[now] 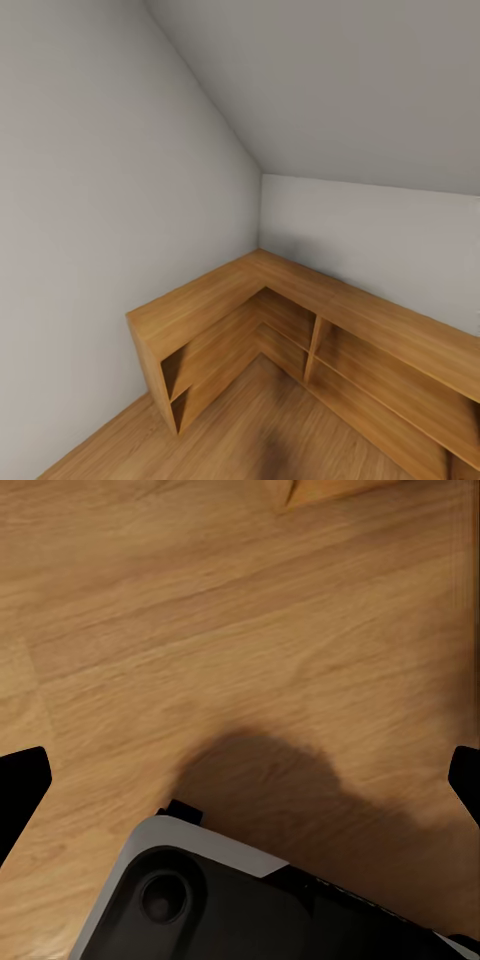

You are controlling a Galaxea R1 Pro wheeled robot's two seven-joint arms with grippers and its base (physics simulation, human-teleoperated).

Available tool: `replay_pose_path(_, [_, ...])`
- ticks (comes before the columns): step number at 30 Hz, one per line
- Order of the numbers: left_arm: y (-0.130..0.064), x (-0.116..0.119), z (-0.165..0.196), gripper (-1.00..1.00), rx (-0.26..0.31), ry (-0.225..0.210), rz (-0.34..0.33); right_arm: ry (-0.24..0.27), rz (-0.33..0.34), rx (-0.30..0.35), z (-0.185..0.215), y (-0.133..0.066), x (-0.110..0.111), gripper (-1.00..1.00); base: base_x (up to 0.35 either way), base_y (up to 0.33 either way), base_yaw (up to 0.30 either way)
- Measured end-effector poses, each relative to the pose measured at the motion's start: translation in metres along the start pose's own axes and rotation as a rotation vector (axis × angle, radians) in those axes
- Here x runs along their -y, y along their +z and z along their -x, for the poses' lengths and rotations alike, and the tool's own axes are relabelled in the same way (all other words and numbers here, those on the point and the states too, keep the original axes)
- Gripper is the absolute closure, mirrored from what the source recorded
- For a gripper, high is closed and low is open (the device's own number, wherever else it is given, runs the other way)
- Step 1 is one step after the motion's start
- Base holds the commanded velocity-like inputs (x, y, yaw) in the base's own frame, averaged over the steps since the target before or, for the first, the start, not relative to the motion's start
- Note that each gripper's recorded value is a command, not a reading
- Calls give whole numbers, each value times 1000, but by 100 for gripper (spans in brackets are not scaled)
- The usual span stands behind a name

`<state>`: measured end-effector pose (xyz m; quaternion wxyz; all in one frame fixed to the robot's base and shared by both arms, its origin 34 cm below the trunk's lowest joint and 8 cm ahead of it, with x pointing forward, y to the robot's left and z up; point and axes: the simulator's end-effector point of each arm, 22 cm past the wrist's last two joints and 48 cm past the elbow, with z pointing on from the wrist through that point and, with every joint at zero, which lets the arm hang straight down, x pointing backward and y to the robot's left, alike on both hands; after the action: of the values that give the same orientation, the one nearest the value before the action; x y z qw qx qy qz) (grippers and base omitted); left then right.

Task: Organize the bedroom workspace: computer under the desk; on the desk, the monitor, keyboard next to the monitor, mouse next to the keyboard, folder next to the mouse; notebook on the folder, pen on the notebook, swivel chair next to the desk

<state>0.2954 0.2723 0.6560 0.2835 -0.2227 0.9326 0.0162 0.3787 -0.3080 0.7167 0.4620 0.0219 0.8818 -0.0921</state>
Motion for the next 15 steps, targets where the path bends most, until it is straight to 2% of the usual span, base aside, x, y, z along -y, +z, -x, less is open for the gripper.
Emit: replay_pose_path(15, [0, 1, 3, -100, 7, -1, -3, 2, 0, 8, 3, 1, 0, -100, 15, 0, -244])
